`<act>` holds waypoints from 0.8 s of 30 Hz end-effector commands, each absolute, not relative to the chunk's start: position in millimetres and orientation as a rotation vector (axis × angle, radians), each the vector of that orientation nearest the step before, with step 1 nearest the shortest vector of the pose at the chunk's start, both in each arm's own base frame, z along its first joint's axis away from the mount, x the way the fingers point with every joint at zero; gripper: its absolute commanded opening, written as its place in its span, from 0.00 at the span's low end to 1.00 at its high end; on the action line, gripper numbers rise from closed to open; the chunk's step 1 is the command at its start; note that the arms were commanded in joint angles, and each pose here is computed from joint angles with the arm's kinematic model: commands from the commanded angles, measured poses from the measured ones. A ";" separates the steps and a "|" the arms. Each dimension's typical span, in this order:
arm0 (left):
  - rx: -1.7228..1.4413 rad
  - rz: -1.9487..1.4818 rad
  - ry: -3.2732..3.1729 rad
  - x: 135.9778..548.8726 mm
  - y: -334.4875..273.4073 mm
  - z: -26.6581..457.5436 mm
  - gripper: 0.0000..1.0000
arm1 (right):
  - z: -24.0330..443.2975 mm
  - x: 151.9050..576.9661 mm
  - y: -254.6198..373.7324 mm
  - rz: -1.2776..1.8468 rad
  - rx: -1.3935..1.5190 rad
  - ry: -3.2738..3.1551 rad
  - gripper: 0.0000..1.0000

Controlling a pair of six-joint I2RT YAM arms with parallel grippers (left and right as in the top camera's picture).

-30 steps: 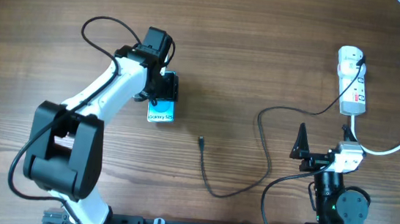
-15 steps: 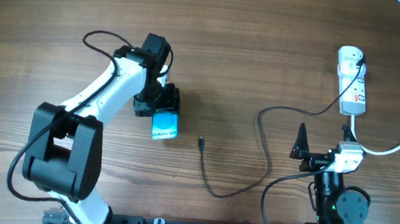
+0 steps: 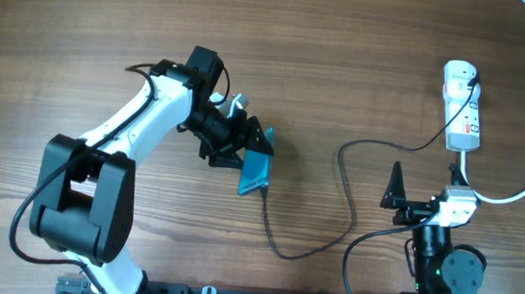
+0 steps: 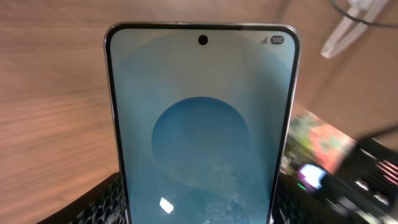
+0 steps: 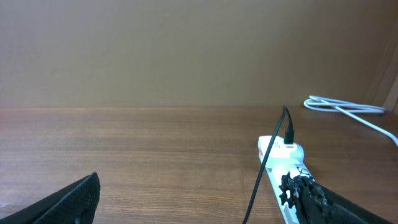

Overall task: Plug charger to phone and switch on socket
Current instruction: 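Move the held phone right and down toward the cable's USB-C end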

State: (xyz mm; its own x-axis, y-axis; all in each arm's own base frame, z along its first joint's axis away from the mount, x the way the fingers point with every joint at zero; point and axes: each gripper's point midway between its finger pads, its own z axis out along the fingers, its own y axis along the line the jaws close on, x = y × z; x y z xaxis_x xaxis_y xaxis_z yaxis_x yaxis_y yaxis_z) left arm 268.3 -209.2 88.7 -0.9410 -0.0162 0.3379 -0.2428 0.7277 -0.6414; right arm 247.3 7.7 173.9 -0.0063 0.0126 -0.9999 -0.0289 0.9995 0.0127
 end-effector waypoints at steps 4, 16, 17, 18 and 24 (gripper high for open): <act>0.212 1.249 -2.428 255.2 -229.5 122.9 0.63 | 176.5 246.7 10.2 0.035 -0.031 1.564 1.00; 0.230 1.347 -2.308 250.0 -237.5 140.7 0.66 | 176.6 246.7 10.2 0.035 -0.031 1.564 1.00; 0.229 1.347 -2.309 250.0 -237.5 140.6 0.65 | 176.5 246.7 10.2 0.035 -0.031 1.564 1.00; 0.231 1.347 -2.309 250.1 -237.3 140.6 0.64 | 176.5 246.7 10.2 0.035 -0.031 1.564 1.00; 0.277 1.327 -2.291 250.1 -237.3 140.6 0.61 | 176.6 246.7 10.2 0.035 -0.031 1.564 1.00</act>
State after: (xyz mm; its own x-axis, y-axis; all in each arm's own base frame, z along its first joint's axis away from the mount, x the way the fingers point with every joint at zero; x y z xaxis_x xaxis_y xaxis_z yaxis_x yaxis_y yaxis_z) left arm 252.0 -232.8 126.9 -0.8831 0.0583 0.4655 -0.3591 0.5546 -0.7507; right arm 247.3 7.7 173.9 -0.0063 0.0126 -0.9999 -0.0289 0.9995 0.0127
